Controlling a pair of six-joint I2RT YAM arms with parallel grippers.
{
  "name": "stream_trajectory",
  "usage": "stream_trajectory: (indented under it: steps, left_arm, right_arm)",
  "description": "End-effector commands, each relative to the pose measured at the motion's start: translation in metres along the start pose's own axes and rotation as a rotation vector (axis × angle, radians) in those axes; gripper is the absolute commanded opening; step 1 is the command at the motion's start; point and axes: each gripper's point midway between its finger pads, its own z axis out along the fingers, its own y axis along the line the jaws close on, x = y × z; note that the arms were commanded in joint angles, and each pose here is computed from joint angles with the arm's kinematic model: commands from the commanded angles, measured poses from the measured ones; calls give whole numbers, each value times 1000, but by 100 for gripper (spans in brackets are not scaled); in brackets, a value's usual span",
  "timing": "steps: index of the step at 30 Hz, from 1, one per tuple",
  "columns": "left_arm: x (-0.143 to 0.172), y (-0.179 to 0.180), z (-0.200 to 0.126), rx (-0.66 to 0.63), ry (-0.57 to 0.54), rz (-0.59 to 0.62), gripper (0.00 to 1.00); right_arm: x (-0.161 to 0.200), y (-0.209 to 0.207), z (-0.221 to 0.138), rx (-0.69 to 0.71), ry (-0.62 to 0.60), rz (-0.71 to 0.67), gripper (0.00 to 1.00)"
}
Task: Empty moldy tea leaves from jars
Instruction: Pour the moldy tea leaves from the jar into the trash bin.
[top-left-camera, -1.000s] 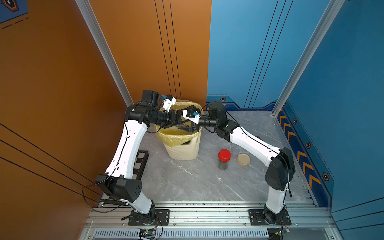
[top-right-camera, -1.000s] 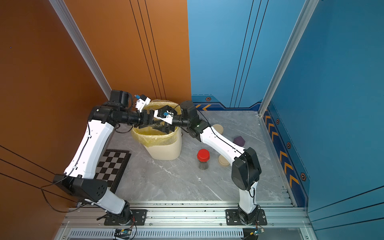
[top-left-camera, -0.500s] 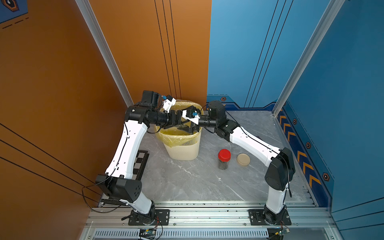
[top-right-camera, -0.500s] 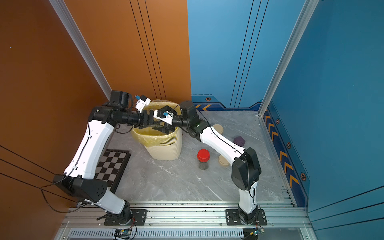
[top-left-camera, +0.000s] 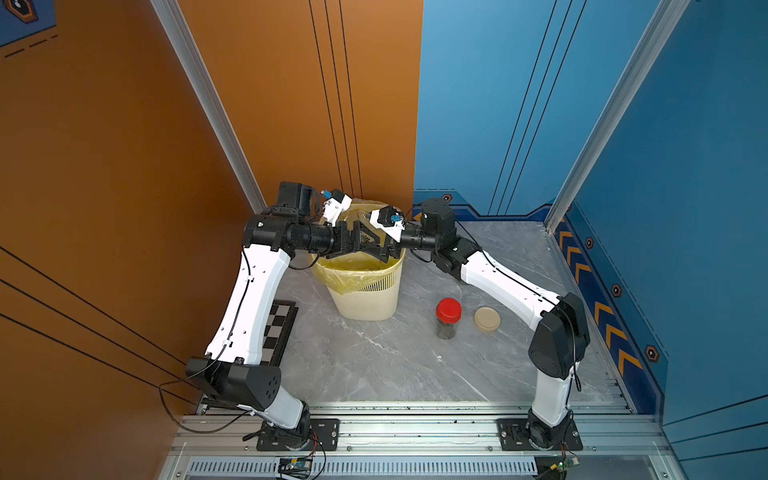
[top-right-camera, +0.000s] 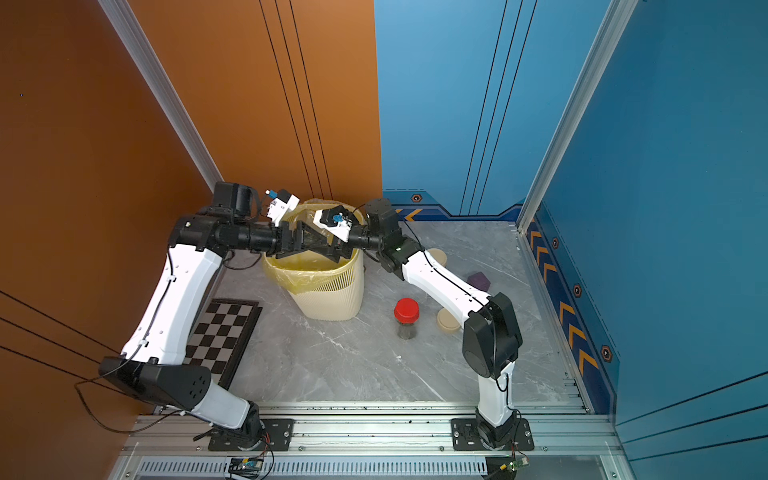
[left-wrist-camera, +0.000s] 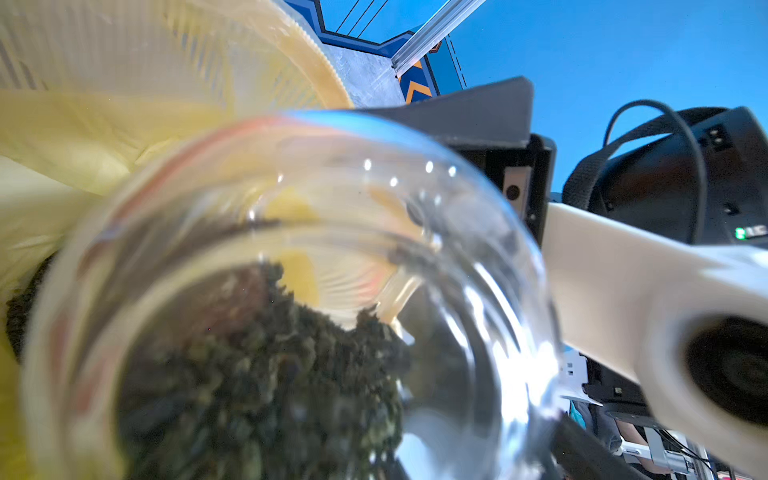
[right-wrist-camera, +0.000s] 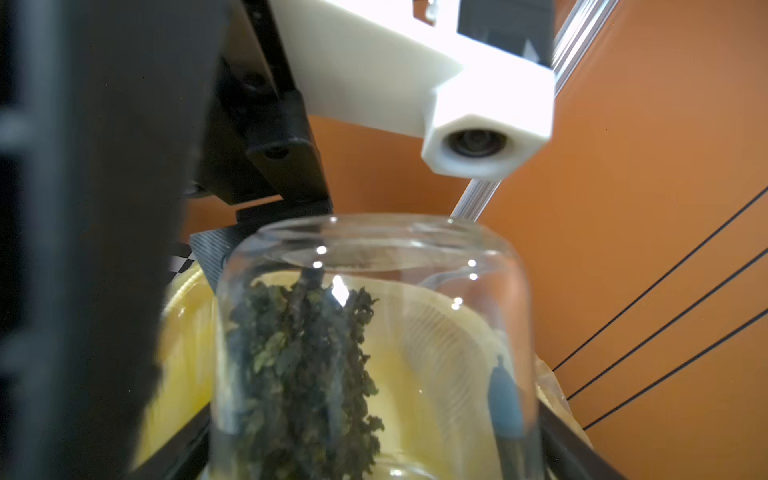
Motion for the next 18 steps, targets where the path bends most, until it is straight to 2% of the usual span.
stream_trajectory:
  steps: [1,4,5,9,18]
  left_arm:
    - [4,-6,-13,21,-15,17,98]
    - [0,-1,-24,-17,-54,17,98]
    - [-1,2,-28,-38,-68,13,98]
    - [-5,15,-43,-128,-123,14,98]
    - [-7,28,-63,-270,-227,58,98]
  right_arm:
    - [-26,-18,-1,55,-76,-26,51]
    - [-19,-21,2,71,-70,8,51]
    - [-30,-29,1,90,-92,5,51]
    - [-33,-42,7,127,-115,72,51]
    - [-55,-70,9,191,-259,343,51]
